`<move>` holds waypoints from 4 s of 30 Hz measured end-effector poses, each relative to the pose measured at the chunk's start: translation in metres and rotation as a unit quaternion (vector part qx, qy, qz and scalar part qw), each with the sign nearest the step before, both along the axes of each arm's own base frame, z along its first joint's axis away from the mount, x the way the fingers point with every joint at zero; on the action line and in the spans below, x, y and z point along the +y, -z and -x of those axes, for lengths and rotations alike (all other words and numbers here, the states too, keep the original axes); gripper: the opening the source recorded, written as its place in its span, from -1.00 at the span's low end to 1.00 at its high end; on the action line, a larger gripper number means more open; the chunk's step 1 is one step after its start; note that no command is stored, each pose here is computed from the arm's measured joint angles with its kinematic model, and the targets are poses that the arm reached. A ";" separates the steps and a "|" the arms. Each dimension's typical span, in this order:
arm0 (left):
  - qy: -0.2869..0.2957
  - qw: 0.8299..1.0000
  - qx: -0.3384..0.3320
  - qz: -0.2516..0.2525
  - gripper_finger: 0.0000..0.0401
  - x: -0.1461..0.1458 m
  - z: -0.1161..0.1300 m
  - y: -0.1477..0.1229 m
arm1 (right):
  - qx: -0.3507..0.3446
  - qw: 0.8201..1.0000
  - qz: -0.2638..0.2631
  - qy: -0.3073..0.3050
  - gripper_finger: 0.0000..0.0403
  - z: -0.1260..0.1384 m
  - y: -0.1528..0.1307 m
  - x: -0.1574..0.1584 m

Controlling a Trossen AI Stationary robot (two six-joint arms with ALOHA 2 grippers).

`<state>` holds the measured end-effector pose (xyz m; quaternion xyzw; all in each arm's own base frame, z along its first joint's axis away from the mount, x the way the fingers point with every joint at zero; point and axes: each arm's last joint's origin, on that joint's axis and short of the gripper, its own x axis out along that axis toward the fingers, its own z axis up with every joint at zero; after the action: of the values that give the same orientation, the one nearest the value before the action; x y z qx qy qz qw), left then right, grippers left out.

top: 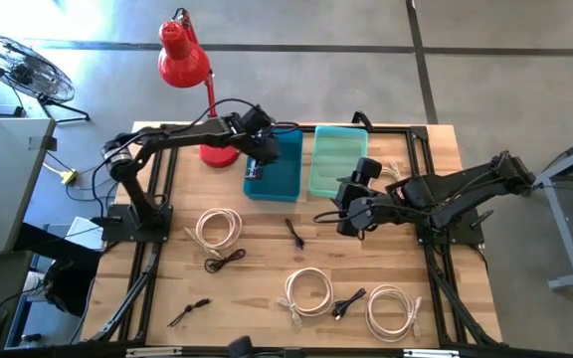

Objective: Pick & Place USB Port
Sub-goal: Put the black charger cable into the blue bin, then put the light brown hdmi cable into the light green bin

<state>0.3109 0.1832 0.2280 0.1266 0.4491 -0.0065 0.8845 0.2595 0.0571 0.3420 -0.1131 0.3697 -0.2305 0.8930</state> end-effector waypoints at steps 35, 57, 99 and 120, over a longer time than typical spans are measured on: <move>0.011 0.942 0.335 0.020 0.14 -0.164 0.018 -0.052 | 0.021 0.999 -0.021 -0.014 0.17 0.002 0.003 0.001; 0.019 0.889 0.457 -0.038 0.15 -0.177 0.058 0.040 | 0.030 0.997 -0.071 -0.020 0.17 0.003 0.005 0.003; -0.063 0.933 0.346 -0.071 -0.95 -0.177 0.072 0.056 | 0.036 0.994 -0.094 -0.037 0.17 0.003 0.006 0.005; -0.052 0.964 -0.204 -0.162 -0.96 -0.218 0.142 -0.126 | 0.018 0.997 -0.055 -0.058 0.17 -0.002 0.002 0.005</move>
<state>0.1684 -0.0343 0.3541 0.2430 0.2599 0.1383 0.9243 0.2618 0.0620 0.3396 -0.0889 0.3909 -0.1558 0.9028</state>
